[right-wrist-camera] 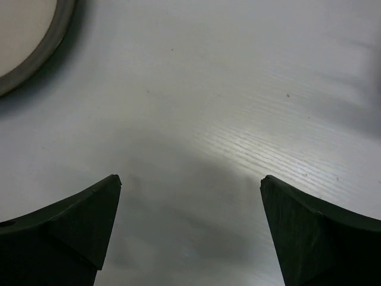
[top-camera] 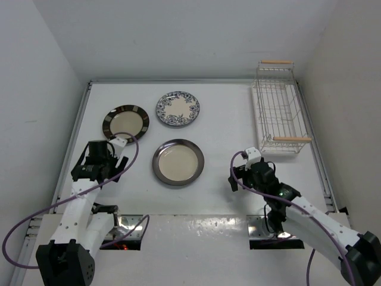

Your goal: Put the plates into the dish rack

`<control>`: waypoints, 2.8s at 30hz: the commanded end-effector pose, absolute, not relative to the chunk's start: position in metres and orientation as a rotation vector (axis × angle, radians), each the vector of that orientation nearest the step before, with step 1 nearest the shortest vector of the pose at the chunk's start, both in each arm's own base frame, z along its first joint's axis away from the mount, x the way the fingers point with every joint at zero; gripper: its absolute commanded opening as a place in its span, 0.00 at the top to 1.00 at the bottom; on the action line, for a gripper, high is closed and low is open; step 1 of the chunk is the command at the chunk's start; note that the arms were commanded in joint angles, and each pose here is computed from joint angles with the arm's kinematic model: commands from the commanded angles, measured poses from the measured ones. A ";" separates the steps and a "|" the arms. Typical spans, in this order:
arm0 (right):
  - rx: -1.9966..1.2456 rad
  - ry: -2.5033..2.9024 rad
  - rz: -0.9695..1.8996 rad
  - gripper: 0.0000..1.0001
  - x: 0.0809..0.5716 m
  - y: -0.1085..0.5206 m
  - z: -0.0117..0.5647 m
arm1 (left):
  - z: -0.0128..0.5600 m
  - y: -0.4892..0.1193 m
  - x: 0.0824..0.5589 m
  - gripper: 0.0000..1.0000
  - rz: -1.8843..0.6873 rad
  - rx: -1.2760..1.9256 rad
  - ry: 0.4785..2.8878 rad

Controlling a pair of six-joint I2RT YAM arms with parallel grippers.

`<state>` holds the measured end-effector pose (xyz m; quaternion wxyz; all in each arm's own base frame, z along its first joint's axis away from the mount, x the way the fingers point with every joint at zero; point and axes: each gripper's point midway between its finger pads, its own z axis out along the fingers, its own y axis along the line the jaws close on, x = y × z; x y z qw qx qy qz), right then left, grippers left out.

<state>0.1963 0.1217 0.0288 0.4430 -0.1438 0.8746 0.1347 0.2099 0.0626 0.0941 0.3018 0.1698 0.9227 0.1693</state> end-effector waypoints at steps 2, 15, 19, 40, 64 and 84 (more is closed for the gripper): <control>-0.406 2.119 0.169 0.01 0.224 0.120 0.078 | 0.105 0.062 0.219 0.04 0.435 0.446 2.400; -0.583 2.206 0.491 0.61 0.334 0.247 0.174 | 0.273 0.003 0.332 0.00 -0.274 0.336 2.129; -0.420 2.429 0.694 0.47 0.340 0.268 0.123 | 0.272 0.022 0.333 0.07 -0.189 0.355 2.086; -0.356 2.719 1.190 1.00 0.273 0.279 -0.013 | 0.180 0.071 0.323 0.12 -0.116 0.060 2.336; -0.026 1.697 -0.573 1.00 0.391 -0.086 0.417 | 0.168 0.069 0.331 0.11 -0.174 0.062 2.368; -0.166 1.741 -1.001 1.00 0.411 -0.139 0.327 | 0.163 0.067 0.334 0.11 -0.206 0.065 2.381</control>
